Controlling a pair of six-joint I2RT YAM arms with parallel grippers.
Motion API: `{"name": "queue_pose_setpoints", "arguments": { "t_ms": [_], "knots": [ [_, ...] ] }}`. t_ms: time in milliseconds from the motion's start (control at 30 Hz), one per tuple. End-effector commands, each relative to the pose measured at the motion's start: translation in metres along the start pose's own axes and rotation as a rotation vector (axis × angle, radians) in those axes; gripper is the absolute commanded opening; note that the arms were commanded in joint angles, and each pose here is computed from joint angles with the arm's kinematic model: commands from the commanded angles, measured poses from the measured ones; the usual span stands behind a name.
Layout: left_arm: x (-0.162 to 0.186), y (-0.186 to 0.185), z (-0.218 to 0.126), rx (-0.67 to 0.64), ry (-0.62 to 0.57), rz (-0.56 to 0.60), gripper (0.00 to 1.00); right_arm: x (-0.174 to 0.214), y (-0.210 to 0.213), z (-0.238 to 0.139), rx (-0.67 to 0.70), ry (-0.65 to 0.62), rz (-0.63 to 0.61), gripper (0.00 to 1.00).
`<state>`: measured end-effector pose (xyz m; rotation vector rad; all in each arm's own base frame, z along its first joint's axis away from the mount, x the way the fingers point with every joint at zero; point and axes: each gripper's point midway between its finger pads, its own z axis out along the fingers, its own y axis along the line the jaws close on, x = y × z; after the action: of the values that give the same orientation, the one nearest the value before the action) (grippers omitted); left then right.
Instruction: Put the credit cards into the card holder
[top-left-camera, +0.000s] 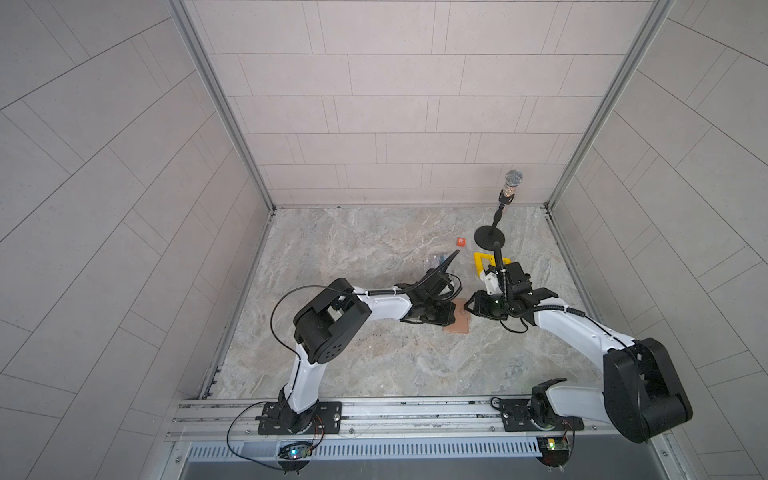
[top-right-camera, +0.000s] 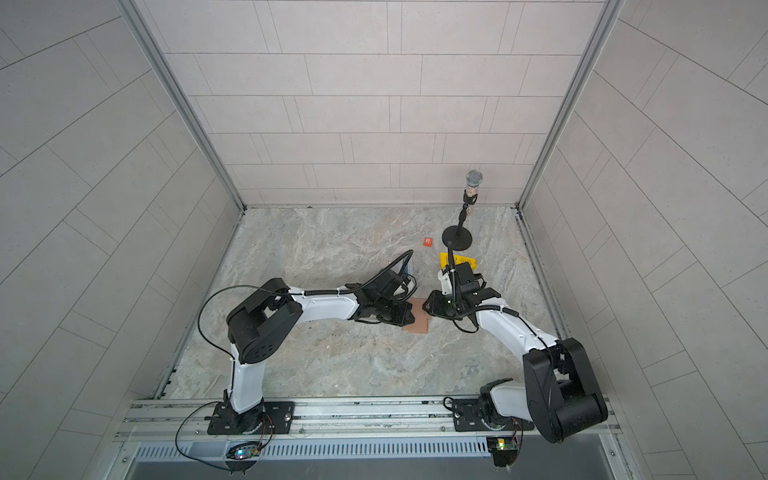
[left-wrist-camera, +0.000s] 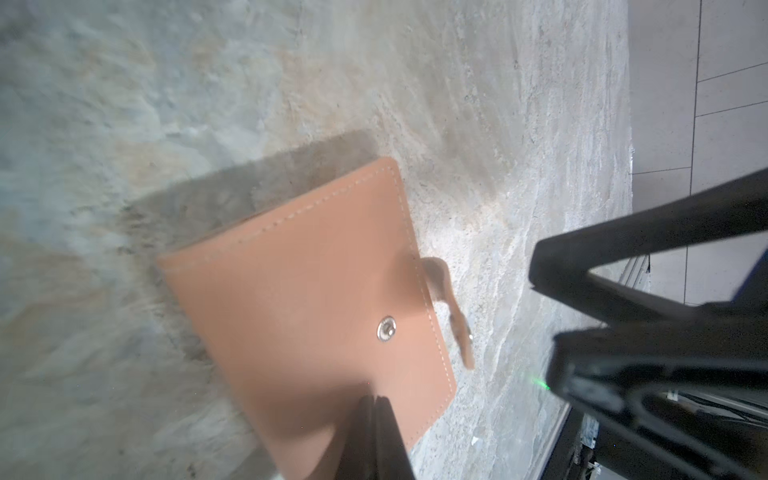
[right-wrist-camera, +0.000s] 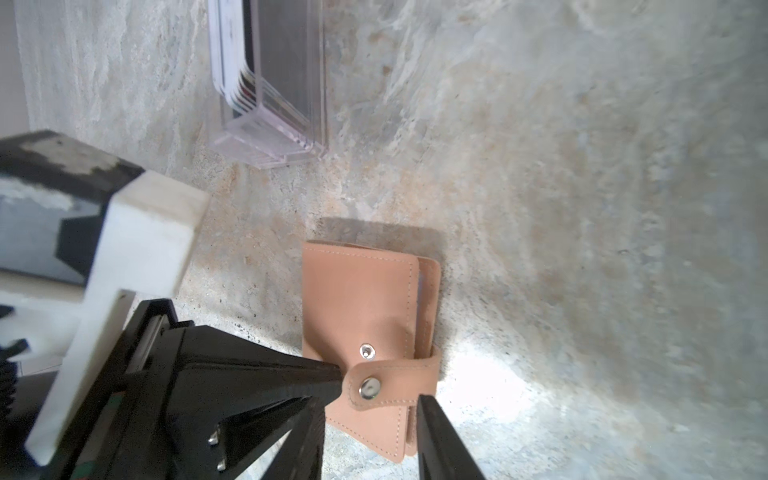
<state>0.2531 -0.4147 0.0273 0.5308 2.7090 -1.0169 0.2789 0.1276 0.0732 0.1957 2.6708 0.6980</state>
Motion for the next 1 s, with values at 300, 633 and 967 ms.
{"name": "queue_pose_setpoints", "arguments": {
  "t_ms": [300,633,967],
  "knots": [
    [0.036,0.039,0.01,-0.132,0.098,-0.046,0.02,0.01,-0.03,0.014,0.084,0.075,0.029,0.35],
    [0.036,0.039,0.011,-0.131,0.101,-0.046,0.02,0.017,-0.024,0.029,0.01,0.119,0.032,0.33],
    [0.039,0.041,0.012,-0.133,0.11,-0.049,0.02,0.022,-0.025,0.04,-0.011,0.148,0.046,0.33]
  ]
}}
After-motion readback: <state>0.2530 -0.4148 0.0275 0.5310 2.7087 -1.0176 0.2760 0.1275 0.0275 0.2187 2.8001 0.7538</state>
